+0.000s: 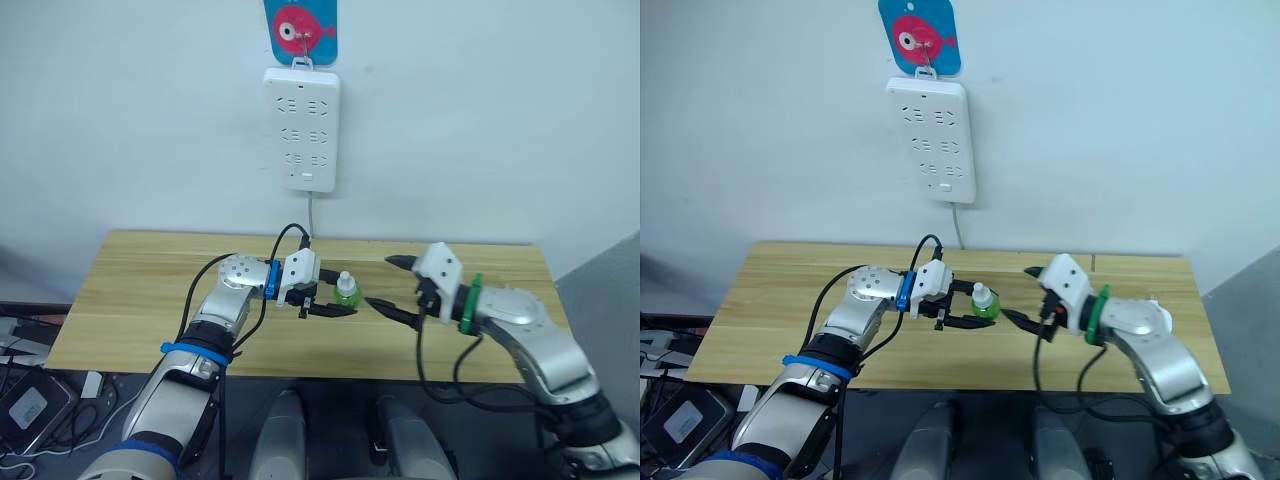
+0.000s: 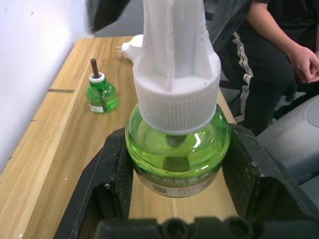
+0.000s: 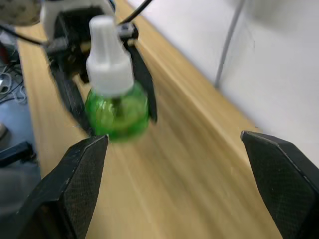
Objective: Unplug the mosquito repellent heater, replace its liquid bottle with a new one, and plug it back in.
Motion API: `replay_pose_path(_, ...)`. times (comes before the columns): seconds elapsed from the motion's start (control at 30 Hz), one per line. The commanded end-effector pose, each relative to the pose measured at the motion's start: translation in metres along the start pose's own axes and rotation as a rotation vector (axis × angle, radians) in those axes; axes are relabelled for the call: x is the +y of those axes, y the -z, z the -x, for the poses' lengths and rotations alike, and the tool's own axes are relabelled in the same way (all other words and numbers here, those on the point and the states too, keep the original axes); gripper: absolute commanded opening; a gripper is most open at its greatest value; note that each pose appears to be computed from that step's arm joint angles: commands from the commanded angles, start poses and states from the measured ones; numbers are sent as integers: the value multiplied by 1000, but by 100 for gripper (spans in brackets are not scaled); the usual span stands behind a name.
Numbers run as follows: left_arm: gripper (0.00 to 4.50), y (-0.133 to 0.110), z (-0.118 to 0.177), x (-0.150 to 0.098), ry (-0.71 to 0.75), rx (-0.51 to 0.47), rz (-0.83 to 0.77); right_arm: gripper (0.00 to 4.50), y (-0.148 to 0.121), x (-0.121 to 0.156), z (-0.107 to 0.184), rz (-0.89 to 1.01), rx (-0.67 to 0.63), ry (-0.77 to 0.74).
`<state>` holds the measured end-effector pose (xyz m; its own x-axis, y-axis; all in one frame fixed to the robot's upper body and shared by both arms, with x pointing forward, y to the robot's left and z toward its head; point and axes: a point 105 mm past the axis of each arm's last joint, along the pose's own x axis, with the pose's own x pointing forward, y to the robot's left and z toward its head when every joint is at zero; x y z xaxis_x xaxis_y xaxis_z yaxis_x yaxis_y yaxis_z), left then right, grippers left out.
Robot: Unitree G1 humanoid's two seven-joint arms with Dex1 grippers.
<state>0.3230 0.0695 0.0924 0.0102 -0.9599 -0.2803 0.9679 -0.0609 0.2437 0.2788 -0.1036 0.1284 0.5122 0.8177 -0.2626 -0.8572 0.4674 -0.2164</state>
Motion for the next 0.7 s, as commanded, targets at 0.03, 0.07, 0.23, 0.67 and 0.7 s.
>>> replay_pose_path(0.03,224,-7,2,4,-11,-15,-34,444,-23,12,7,-9,-77,-66)
replay_pose_path(0.07,224,-7,1,5,-10,-15,-35,444,-27,14,5,-32,-98,-69)
replay_pose_path(0.23,224,-9,-1,5,-4,-20,-41,327,-46,25,-12,-122,-164,-103)
replay_pose_path(0.67,224,-9,-1,4,7,-18,-46,327,-55,25,-40,-104,-190,-92)
replay_pose_path(0.7,224,-9,-2,4,7,-19,-46,327,-55,25,-42,-102,-191,-93)
